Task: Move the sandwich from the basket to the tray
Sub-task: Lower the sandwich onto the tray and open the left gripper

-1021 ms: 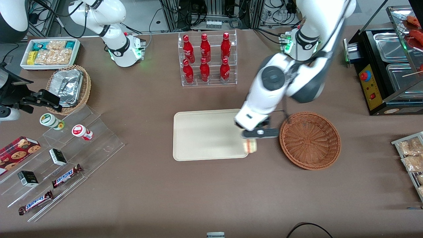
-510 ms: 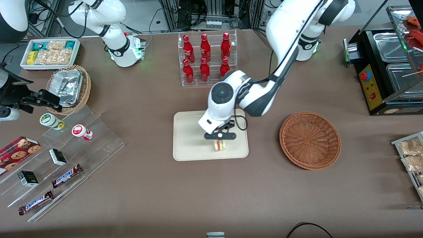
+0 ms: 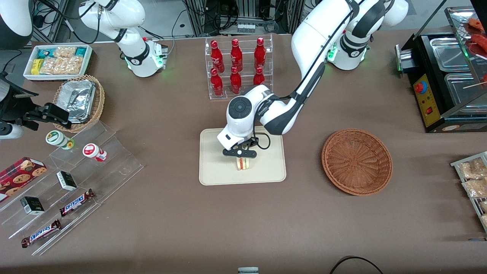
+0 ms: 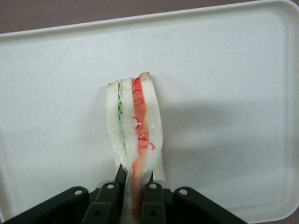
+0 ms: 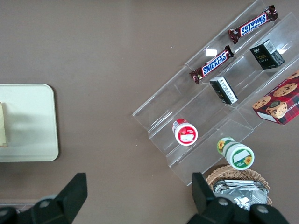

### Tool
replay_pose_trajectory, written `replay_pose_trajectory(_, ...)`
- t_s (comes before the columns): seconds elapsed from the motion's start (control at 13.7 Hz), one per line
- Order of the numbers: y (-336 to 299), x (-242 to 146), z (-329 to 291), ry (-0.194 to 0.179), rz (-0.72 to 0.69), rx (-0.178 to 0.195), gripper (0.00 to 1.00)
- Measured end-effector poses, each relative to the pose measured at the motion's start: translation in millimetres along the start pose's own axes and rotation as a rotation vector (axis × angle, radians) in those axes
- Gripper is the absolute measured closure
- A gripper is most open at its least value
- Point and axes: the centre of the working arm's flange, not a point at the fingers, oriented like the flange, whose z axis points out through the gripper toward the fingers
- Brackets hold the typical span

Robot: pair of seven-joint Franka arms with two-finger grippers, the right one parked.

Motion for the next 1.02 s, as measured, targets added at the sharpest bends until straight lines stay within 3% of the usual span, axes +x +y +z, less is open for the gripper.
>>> replay_pose_trajectory(0.15, -0.4, 0.5, 3.0, 0.002, 0.001, 0.001, 0.84)
replay_pose_trajectory(0.22, -0.6, 0.7, 5.0, 0.002, 0.001, 0.003, 0.78)
replay_pose_trajectory(0.58, 1.7, 6.2, -3.8, 0.034, 0.010, -0.002, 0.27)
replay_pose_trajectory(0.8, -2.4, 22.2, -53.3, 0.093, -0.014, -0.034, 0.00)
replay_pose_trajectory(1.02, -46.4, 40.5, -135.3, 0.102, -0.084, -0.006, 0.00)
